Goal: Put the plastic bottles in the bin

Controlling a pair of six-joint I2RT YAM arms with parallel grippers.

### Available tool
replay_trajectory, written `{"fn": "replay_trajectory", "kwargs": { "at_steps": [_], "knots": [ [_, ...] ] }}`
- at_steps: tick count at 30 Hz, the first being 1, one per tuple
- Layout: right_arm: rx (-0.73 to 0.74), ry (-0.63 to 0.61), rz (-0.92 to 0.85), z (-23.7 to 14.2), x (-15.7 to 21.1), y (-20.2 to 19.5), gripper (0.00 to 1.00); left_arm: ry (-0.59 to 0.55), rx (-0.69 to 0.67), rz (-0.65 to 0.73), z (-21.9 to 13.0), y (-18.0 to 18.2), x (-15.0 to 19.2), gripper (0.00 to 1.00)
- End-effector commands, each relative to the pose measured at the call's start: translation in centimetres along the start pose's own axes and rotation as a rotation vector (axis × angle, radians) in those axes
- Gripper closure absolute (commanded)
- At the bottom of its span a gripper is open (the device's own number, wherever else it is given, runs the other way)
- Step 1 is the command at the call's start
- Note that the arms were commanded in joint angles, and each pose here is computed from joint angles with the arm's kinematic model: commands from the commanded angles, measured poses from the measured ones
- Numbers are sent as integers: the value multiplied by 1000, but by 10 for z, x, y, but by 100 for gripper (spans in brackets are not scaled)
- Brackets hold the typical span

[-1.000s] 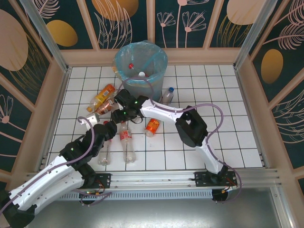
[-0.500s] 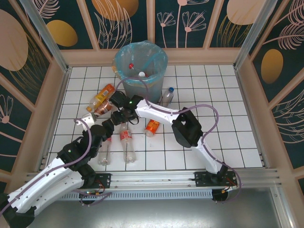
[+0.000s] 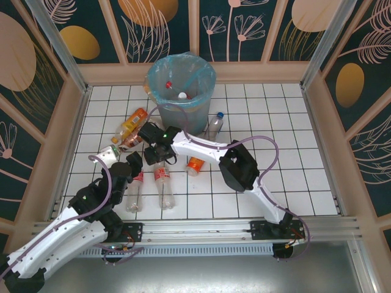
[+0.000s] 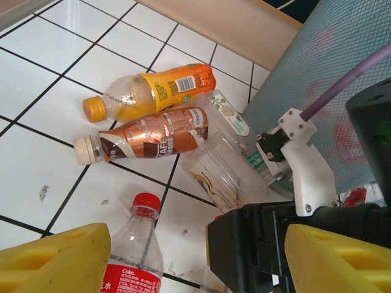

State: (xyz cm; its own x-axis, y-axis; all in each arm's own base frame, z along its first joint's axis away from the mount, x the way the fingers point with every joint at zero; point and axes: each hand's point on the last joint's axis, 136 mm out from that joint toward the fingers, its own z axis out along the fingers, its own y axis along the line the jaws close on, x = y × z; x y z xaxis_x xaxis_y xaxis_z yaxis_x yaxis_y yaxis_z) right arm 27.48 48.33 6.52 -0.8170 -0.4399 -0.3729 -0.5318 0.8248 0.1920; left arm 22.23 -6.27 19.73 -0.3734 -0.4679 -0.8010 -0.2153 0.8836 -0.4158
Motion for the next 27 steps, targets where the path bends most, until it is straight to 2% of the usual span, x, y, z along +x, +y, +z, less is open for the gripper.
{"fn": "replay_trajectory", "kwargs": {
  "at_steps": [1, 8, 14, 20, 27],
  "knots": [
    [66, 41, 10, 21, 12, -11, 46, -30, -7, 6, -5, 0, -12, 24],
    [59, 57, 26, 32, 12, -15, 47, -27, 0, 5, -4, 0, -10, 24],
    [31, 49, 25, 27, 7, -9, 58, -29, 3, 13, -4, -1, -11, 24],
    [28, 19, 10, 11, -3, -6, 67, -40, 12, 9, -5, -4, -15, 24],
    [-1, -53, -29, -29, -19, 9, 79, -69, 15, 32, -10, -11, -29, 24]
  ]
}}
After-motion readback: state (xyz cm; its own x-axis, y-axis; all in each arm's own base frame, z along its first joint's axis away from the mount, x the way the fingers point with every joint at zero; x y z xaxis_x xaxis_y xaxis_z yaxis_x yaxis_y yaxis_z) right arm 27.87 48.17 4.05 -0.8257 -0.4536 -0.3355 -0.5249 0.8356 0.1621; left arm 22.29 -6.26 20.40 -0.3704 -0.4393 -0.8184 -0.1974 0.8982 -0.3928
